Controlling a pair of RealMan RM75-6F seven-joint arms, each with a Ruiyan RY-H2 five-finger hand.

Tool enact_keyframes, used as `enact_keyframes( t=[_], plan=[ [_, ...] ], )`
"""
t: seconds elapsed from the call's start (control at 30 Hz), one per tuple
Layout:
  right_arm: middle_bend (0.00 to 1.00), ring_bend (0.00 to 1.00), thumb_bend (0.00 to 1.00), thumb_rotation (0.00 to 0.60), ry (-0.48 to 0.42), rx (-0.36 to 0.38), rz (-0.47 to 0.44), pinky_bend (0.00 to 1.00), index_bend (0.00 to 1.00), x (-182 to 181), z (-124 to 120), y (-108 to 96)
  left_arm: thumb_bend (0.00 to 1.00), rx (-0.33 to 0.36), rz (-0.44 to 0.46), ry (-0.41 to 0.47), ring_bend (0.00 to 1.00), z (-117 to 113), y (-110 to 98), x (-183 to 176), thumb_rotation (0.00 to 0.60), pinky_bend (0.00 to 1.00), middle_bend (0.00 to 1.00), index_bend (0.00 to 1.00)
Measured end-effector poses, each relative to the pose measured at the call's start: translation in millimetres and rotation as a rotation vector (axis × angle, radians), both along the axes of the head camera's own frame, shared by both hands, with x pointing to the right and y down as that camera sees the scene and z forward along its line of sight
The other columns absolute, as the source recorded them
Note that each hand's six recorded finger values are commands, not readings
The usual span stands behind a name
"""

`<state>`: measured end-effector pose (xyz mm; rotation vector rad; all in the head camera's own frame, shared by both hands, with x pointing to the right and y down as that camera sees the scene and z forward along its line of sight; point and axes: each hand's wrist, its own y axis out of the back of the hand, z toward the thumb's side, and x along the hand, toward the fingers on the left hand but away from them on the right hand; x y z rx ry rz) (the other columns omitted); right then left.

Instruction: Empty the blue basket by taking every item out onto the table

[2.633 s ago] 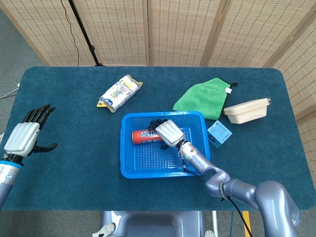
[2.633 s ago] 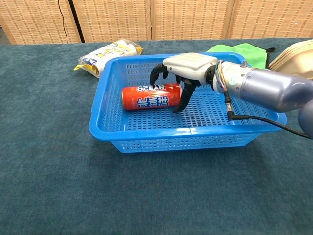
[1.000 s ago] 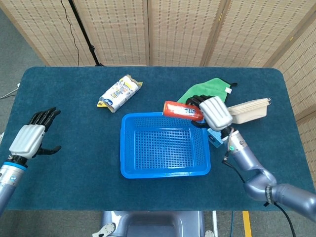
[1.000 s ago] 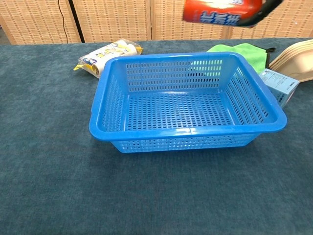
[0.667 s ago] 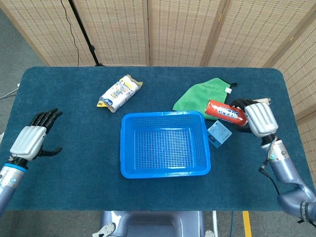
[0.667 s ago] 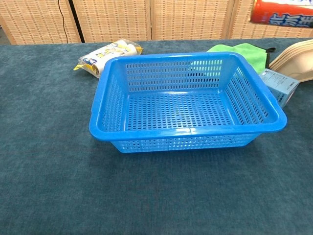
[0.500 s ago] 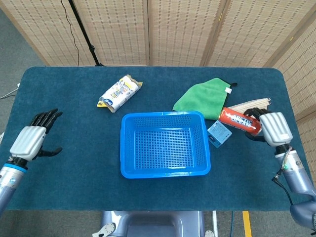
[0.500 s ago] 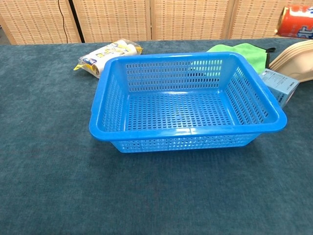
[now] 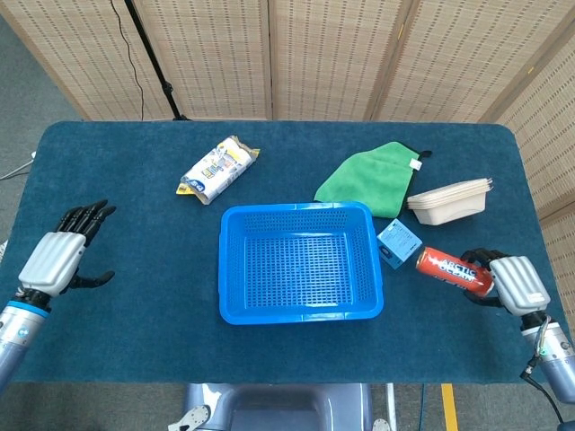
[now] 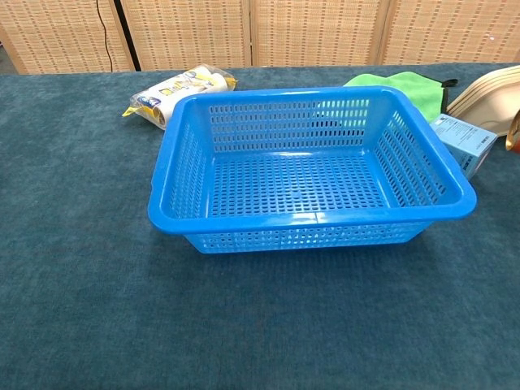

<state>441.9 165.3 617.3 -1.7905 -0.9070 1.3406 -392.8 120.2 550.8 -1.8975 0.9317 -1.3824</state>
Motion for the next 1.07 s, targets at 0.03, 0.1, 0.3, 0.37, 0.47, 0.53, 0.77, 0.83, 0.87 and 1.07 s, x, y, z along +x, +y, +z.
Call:
enact_keyframes(
  t=[0.03, 0.1, 0.3, 0.37, 0.47, 0.53, 0.77, 0.83, 0.87, 1.07],
  plan=[
    [0.55, 0.54, 0.78, 0.600, -0.002, -0.011, 0.000, 0.61, 0.54, -0.9, 3.5, 2.0, 0.18, 0.000, 0.000, 0.000, 0.00, -0.1, 0.2, 0.0, 0.600, 0.00, 0.00, 0.00],
    [0.55, 0.54, 0.78, 0.600, -0.008, -0.036, 0.002, 0.61, 0.54, -3.4, 12.2, 5.9, 0.18, 0.002, -0.001, 0.000, 0.00, -0.8, 0.5, -0.7, 0.600, 0.00, 0.00, 0.00],
    [0.32, 0.32, 0.19, 0.600, -0.010, -0.102, -0.004, 0.38, 0.24, -7.0, 31.8, 12.4, 0.18, 0.007, -0.010, 0.003, 0.00, -2.4, 0.4, -2.9, 0.600, 0.00, 0.00, 0.00],
    [0.11, 0.12, 0.00, 0.600, -0.002, -0.135, -0.010, 0.22, 0.05, -6.3, 36.3, 15.2, 0.18, 0.008, -0.010, 0.003, 0.00, -2.6, 0.5, -3.2, 0.600, 0.00, 0.00, 0.00],
    [0.00, 0.00, 0.00, 0.600, 0.017, -0.202, -0.013, 0.04, 0.00, -4.4, 42.3, 20.3, 0.18, 0.012, -0.010, 0.001, 0.00, -3.1, 0.7, -3.3, 0.600, 0.00, 0.00, 0.00],
    [0.00, 0.00, 0.00, 0.600, 0.017, -0.227, -0.011, 0.00, 0.00, -6.3, 42.0, 22.7, 0.18, 0.014, -0.008, -0.003, 0.00, -3.1, 1.7, -3.1, 0.600, 0.00, 0.00, 0.00],
    [0.00, 0.00, 0.00, 0.600, 0.014, -0.107, -0.026, 0.00, 0.00, -22.6, 9.4, 11.9, 0.18, 0.014, -0.026, -0.032, 0.00, -2.0, 15.2, -9.6, 0.600, 0.00, 0.00, 0.00],
    [0.00, 0.00, 0.00, 0.600, 0.020, -0.036, -0.031, 0.00, 0.00, -27.8, -4.2, 6.2, 0.18, 0.017, -0.044, -0.046, 0.00, -1.5, 23.1, -15.5, 0.600, 0.00, 0.00, 0.00],
    [0.00, 0.00, 0.00, 0.600, 0.025, -0.004, -0.033, 0.00, 0.00, -30.2, -9.9, 4.0, 0.18, 0.018, -0.055, -0.051, 0.00, -1.1, 27.7, -18.6, 0.600, 0.00, 0.00, 0.00],
    [0.00, 0.00, 0.00, 0.600, 0.092, 0.181, -0.016, 0.00, 0.00, -40.3, -38.0, -6.6, 0.18, 0.015, -0.098, -0.092, 0.00, 2.8, 57.2, -40.6, 0.600, 0.00, 0.00, 0.00]
  ],
)
